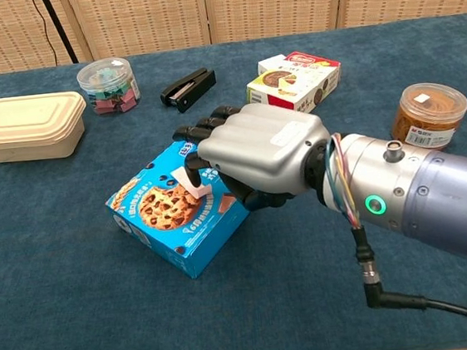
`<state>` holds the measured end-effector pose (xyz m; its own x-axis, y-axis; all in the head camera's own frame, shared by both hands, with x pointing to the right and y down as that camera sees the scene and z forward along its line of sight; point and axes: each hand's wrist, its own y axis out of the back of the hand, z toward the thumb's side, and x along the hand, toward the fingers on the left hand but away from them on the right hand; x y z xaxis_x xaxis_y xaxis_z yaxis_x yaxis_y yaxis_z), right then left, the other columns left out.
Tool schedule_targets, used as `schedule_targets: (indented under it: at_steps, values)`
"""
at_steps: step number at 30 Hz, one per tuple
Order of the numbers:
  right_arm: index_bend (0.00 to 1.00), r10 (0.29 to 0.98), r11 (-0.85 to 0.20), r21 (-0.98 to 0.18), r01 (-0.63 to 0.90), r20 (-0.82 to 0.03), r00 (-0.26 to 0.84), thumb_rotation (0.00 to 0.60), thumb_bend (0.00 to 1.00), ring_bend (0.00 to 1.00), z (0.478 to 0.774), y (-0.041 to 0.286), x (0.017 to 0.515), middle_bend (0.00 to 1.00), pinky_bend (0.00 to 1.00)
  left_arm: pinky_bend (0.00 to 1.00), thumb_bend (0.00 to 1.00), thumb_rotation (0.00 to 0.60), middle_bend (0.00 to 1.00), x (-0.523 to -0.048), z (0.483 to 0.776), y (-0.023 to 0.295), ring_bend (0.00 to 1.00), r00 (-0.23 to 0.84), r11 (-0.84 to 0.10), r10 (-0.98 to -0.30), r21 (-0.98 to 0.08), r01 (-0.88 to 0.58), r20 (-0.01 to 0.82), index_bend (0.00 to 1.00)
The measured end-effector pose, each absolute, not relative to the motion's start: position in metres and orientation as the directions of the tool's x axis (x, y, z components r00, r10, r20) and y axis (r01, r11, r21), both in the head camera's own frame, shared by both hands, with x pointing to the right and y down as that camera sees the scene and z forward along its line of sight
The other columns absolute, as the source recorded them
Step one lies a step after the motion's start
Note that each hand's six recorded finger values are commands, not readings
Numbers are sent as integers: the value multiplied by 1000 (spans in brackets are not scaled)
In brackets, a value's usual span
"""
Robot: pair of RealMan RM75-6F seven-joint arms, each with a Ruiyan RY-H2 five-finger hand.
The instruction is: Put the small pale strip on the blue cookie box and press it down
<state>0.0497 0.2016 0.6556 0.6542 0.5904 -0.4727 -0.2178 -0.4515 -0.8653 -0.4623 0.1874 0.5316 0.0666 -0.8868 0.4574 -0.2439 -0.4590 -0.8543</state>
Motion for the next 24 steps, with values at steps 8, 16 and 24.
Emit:
schedule_targets:
  at_steps: [8, 16, 24]
  values:
    - [293, 587, -450, -862, -233, -482, 650, 600, 1000, 0, 661, 207, 57, 0, 0, 0, 267, 600, 0, -461, 532, 188, 0, 70, -461, -886, -854, -241, 459, 0]
    - [293, 582, -446, -863, -239, -482, 655, 600, 1000, 0, 663, 212, 61, 0, 0, 0, 268, 600, 0, -460, 533, 189, 0, 72, -465, -884, -852, -239, 462, 0]
    - [293, 580, -442, -861, -252, -488, 652, 600, 1000, 0, 668, 214, 63, 0, 0, 0, 267, 600, 0, -460, 533, 189, 0, 74, -465, -884, -852, -241, 462, 0]
